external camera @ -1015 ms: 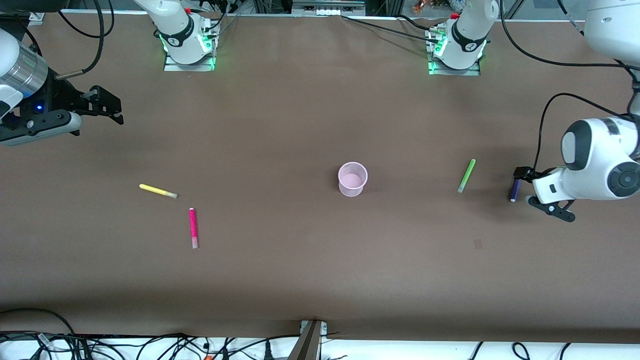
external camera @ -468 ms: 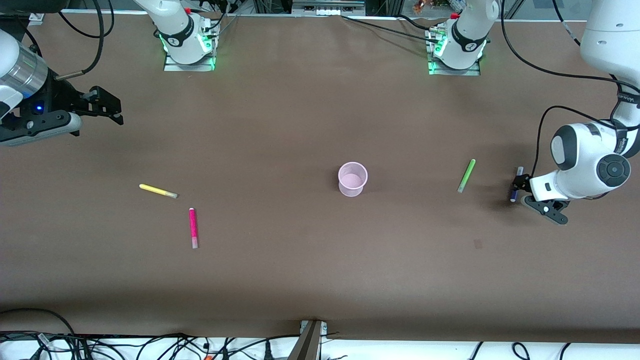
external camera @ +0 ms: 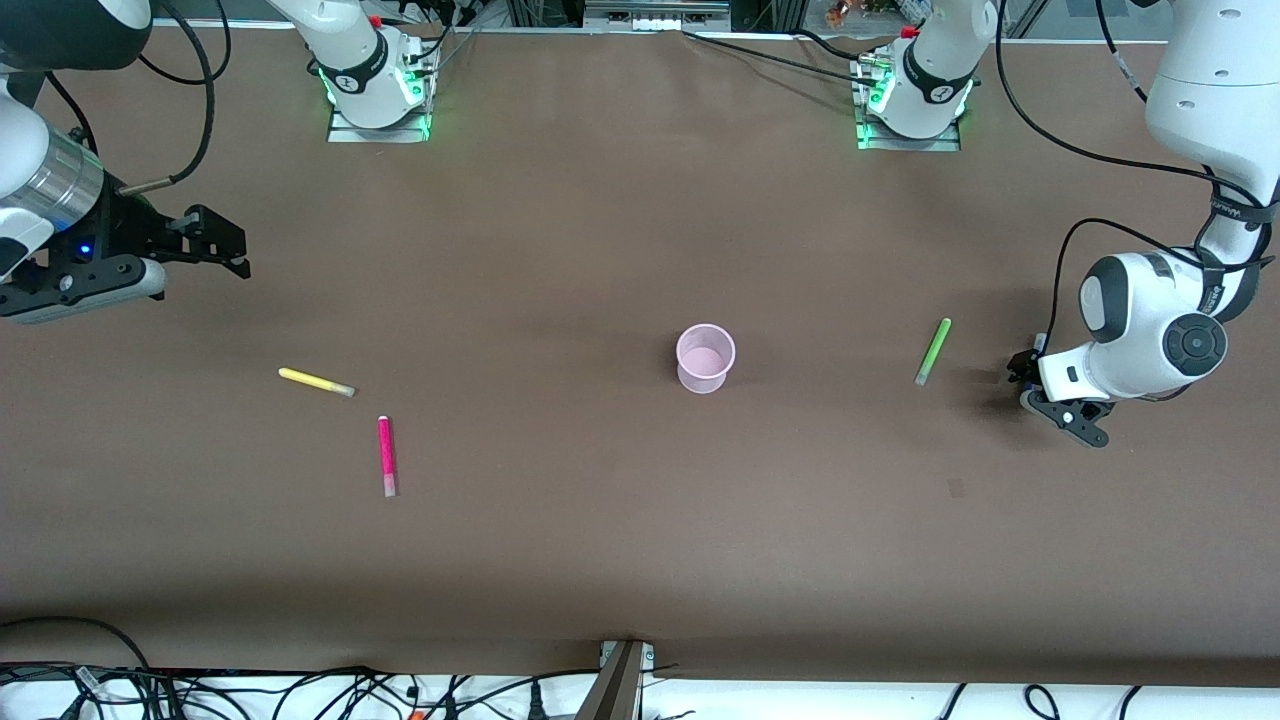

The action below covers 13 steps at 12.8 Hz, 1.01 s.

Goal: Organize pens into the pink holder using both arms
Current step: 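Grasp the blue pen with the left gripper while the right gripper advances, then lift the blue pen toward the holder while the right gripper grasps the marker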

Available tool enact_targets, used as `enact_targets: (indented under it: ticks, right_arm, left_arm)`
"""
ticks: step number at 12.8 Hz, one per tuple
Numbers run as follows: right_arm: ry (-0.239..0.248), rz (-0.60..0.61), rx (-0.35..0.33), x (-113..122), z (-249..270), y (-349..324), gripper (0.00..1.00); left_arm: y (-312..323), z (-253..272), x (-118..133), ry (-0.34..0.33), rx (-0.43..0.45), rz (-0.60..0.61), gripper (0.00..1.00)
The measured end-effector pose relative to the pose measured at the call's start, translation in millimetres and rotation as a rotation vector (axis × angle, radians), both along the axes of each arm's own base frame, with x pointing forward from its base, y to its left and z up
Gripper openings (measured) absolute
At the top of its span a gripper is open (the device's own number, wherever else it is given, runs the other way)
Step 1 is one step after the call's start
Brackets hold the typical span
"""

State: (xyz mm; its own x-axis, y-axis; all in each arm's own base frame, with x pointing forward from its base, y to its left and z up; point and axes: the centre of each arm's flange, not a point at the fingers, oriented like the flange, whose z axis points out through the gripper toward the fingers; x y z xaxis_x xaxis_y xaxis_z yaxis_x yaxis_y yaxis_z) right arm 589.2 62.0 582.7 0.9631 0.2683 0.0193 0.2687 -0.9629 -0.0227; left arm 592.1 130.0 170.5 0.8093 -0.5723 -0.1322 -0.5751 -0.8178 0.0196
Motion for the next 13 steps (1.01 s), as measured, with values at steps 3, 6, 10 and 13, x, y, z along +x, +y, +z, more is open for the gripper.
enact_targets:
  ticks: [3, 6, 10, 13]
  right_arm:
    - [-0.003, 0.016, 0.011, 12, -19, 9, 1.00]
    - [0.043, 0.034, 0.016, 29, -61, 20, 1.00]
    - [0.086, 0.021, 0.012, 38, -89, 13, 1.00]
    - [0.152, 0.003, 0.010, 50, -134, 2, 1.00]
  left_arm:
    - [-2, -3, -2, 0.001, -0.004, -0.003, 0.59]
    - [-1, 1, -1, -0.007, -0.006, -0.002, 0.26]
    - [-4, 2, 0, -0.009, -0.013, -0.015, 0.19]
    - [-24, 24, 17, 0.028, -0.030, -0.043, 0.19]
